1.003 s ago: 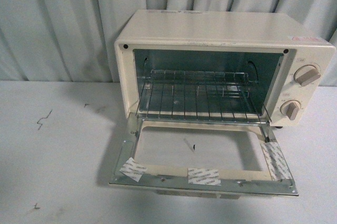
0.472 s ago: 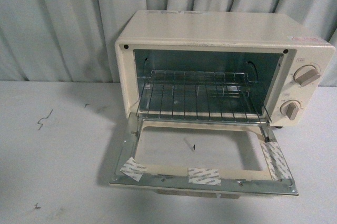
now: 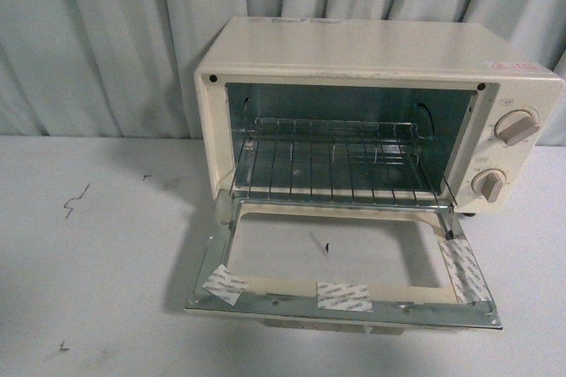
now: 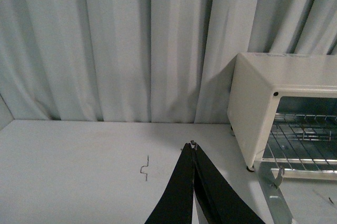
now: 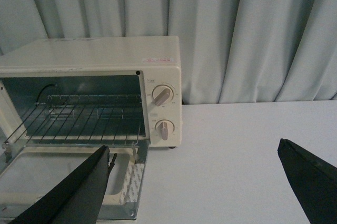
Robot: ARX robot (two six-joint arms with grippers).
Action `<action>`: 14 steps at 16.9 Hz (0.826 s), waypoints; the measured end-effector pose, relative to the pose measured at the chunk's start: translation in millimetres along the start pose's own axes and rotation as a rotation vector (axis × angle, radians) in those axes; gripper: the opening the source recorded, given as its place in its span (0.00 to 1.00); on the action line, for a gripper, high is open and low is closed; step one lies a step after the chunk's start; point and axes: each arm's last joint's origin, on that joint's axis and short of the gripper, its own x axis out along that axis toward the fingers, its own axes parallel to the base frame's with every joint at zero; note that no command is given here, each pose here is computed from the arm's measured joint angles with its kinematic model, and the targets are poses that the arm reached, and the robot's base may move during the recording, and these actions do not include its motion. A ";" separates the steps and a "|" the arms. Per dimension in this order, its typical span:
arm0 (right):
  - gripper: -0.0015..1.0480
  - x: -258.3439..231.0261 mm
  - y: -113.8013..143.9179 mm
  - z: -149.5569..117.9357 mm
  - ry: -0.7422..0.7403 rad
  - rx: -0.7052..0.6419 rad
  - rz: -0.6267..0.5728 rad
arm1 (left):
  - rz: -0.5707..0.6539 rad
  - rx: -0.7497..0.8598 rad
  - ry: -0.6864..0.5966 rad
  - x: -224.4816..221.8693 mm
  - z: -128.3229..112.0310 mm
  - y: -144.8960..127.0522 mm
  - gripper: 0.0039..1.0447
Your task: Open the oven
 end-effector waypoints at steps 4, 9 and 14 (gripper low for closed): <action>0.94 0.0 0.0 0.0 0.000 0.000 0.000 | 0.000 0.000 0.029 -12.2 1.6 0.0 0.01; 0.94 0.0 0.0 0.0 0.000 0.000 0.000 | 0.000 0.000 0.031 -19.6 1.5 0.0 0.01; 0.94 0.0 0.0 0.0 0.000 0.000 0.000 | 0.002 0.001 0.072 -32.6 -3.8 0.1 0.01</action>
